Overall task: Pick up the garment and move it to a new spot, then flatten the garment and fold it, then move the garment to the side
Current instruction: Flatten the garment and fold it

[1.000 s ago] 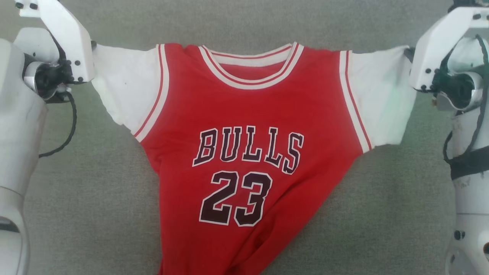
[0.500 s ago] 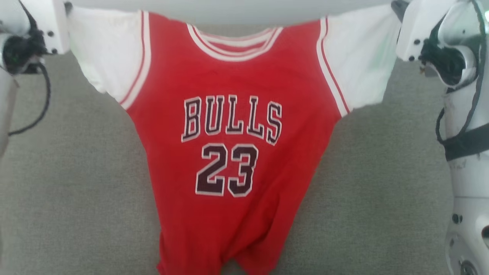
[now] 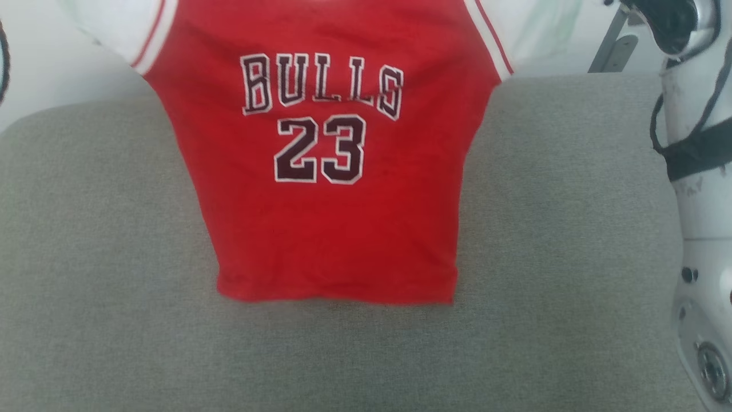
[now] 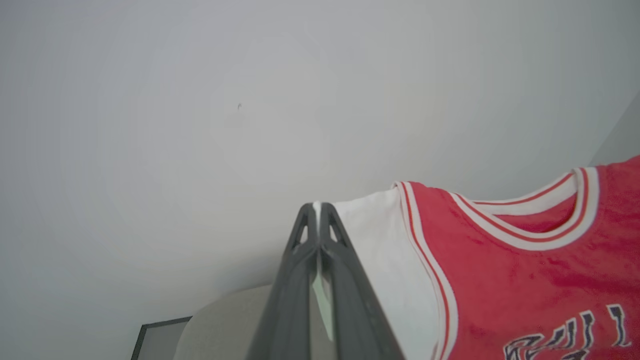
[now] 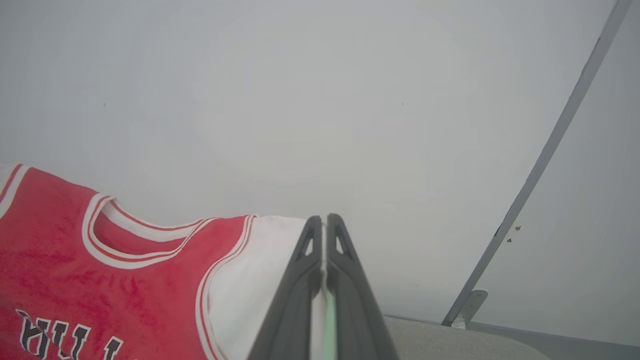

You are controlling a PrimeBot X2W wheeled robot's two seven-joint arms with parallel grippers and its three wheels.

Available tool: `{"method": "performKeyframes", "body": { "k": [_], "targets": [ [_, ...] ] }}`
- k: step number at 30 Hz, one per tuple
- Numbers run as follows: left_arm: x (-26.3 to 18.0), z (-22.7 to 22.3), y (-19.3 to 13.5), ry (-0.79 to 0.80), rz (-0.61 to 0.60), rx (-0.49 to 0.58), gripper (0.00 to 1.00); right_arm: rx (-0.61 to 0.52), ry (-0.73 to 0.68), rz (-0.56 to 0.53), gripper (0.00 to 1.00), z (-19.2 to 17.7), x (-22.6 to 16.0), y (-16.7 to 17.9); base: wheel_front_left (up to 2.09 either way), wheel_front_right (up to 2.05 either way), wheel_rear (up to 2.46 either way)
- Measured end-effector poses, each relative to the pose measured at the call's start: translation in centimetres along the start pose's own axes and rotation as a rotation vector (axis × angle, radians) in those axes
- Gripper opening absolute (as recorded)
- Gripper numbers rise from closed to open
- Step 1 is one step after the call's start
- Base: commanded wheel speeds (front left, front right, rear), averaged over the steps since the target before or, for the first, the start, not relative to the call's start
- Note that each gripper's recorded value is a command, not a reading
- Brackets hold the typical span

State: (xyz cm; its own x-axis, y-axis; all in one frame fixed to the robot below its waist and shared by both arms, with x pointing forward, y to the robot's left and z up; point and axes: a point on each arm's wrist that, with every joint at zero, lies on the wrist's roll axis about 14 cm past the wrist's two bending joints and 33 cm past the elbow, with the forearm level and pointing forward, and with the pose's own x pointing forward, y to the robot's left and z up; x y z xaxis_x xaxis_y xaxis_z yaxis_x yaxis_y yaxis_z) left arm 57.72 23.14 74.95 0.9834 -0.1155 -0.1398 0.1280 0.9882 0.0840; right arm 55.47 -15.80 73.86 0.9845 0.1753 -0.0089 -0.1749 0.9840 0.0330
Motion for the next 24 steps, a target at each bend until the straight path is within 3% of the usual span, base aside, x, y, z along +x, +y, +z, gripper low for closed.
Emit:
{"method": "performKeyframes", "body": {
  "k": [6,14,24],
  "targets": [
    [-0.2,3.0,-0.3,-0.084,-0.004,0.01,0.0,-0.044,-0.085,0.002,0.0,2.8,0.2,0.3,0.0,0.0,0.0],
    [2.8,4.3,-0.8,-0.171,-0.002,0.004,0.0,-0.115,-0.124,-0.01,0.0,2.8,3.6,-0.3,0.0,0.0,0.0],
    [7.7,7.9,-2.0,-0.407,-0.001,0.04,0.0,-0.236,-0.375,-0.052,0.0,5.3,8.8,-2.6,0.0,0.0,0.0]
  ]
}}
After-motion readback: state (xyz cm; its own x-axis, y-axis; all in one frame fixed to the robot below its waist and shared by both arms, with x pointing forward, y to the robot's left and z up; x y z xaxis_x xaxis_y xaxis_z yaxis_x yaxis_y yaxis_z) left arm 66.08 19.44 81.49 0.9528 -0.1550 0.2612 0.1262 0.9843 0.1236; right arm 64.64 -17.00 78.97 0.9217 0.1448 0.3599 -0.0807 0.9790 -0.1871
